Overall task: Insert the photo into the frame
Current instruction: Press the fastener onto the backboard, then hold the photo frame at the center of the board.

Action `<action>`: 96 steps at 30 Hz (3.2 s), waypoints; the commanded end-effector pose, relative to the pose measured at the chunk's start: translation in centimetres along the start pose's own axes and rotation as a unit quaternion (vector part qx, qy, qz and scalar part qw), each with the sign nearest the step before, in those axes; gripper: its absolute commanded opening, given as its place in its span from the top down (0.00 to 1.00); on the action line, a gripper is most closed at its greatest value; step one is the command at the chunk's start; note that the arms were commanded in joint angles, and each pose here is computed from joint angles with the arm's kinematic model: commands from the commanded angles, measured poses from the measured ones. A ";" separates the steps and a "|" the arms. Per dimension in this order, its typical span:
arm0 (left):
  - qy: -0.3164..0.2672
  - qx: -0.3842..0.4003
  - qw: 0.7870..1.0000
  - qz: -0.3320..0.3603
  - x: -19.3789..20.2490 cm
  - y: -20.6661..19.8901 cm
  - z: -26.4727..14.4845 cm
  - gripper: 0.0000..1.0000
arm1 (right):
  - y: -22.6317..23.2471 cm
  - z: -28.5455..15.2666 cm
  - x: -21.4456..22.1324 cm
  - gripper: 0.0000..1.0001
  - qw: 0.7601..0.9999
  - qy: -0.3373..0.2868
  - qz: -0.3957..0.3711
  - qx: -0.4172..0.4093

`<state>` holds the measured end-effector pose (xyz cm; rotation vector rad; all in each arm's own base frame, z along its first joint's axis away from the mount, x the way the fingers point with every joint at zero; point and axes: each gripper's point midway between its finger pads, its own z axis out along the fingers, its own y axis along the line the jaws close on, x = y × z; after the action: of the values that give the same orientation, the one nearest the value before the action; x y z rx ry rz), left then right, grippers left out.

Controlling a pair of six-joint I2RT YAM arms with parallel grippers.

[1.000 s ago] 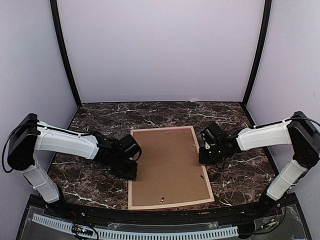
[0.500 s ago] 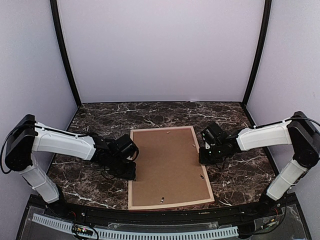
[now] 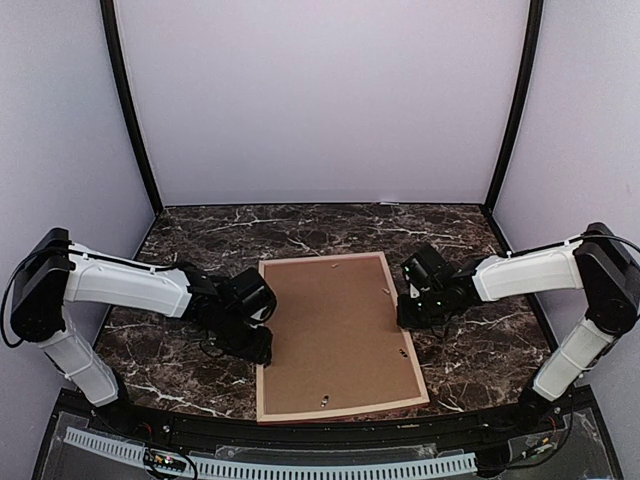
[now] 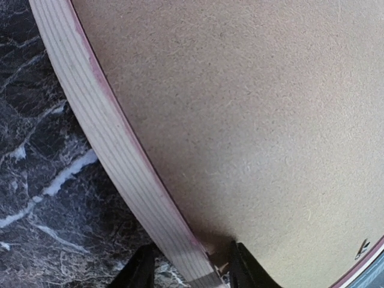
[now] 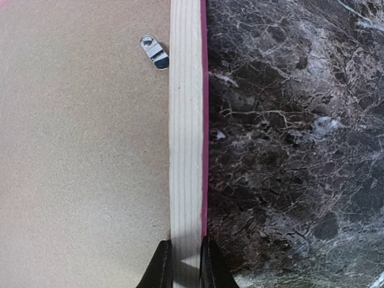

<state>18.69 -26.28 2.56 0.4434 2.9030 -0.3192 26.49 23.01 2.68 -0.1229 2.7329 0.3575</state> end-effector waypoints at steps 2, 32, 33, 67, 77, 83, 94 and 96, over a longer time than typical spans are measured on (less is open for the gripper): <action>0.012 -0.003 1.000 0.009 0.2 0.6 -1.8 0.48 | -0.4 1.5 2.2 0.89 0.999 0.044 0.009 0.001; 0.029 0.019 0.997 0.069 1.1 -0.6 -1.2 0.32 | -0.4 1.7 2.7 0.89 0.999 0.048 0.011 -0.004; 0.032 0.016 0.997 0.071 1.1 -0.6 -1.0 0.33 | -0.5 1.7 2.8 0.88 0.999 0.048 0.011 -0.003; 0.043 -0.010 0.996 0.080 1.5 0.2 0.0 0.63 | -0.4 2.0 2.7 0.88 0.999 0.048 0.008 -0.004; 0.033 0.001 0.996 0.084 1.0 -0.4 -0.6 0.49 | -0.1 2.0 3.0 0.88 0.998 0.057 0.007 -0.013; -0.001 0.020 0.997 0.077 -0.6 -0.9 -2.3 0.30 | -0.1 2.0 2.9 0.88 0.998 0.057 0.008 -0.013; -0.024 0.031 0.999 -0.007 -3.8 1.6 -2.0 0.31 | 0.2 1.5 2.8 0.88 0.998 0.051 0.014 -0.020; -0.021 0.026 0.999 -0.014 -4.2 2.0 -1.4 0.34 | 0.4 1.4 2.9 0.88 0.998 0.051 0.014 -0.022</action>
<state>21.78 -24.96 4.49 0.4584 2.8662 -0.3792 26.95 23.79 2.72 -0.1247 2.7134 0.4016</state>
